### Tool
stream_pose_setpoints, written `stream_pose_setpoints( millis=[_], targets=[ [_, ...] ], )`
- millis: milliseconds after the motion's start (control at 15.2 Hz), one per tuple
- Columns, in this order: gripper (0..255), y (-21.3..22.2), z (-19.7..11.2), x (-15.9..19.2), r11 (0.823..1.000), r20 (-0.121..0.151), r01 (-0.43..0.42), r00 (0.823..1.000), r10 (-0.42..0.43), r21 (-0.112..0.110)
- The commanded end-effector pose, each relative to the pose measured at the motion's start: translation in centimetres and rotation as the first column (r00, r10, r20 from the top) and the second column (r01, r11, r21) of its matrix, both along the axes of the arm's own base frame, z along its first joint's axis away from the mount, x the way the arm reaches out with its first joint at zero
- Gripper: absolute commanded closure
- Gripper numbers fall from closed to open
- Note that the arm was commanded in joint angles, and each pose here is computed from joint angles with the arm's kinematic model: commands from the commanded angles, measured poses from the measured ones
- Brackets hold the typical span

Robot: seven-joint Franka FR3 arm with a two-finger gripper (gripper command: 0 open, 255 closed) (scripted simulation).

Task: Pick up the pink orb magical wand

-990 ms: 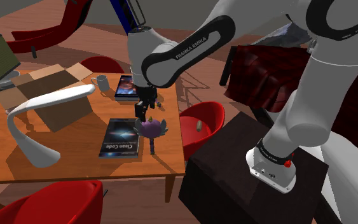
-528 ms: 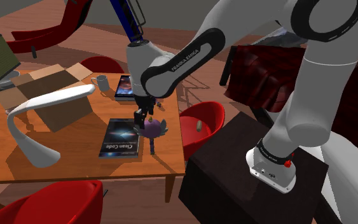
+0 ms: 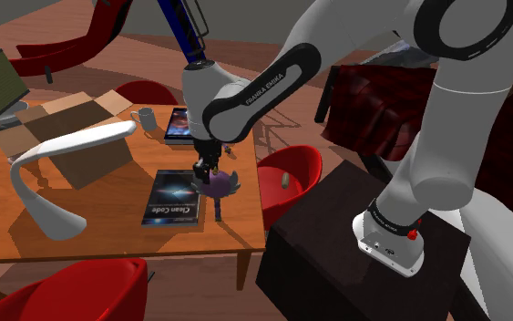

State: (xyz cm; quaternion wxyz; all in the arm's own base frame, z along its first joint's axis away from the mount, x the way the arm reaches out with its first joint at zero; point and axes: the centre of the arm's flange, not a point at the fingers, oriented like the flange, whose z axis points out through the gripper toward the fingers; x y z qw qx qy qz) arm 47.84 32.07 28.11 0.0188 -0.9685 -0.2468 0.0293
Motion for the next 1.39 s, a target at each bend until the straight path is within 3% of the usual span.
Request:
stream_pose_setpoints(
  millis=[0,198,1320],
  targets=[
    [255,0.0,-0.1,-0.1,1.000,-0.003,0.000,1.000,0.000,-0.001],
    [255,0.0,-0.1,0.0,1.000,-0.003,0.000,1.000,0.000,-0.001],
    [255,0.0,7.9,0.0,1.000,-0.003,0.000,1.000,0.000,-0.001]
  ],
)
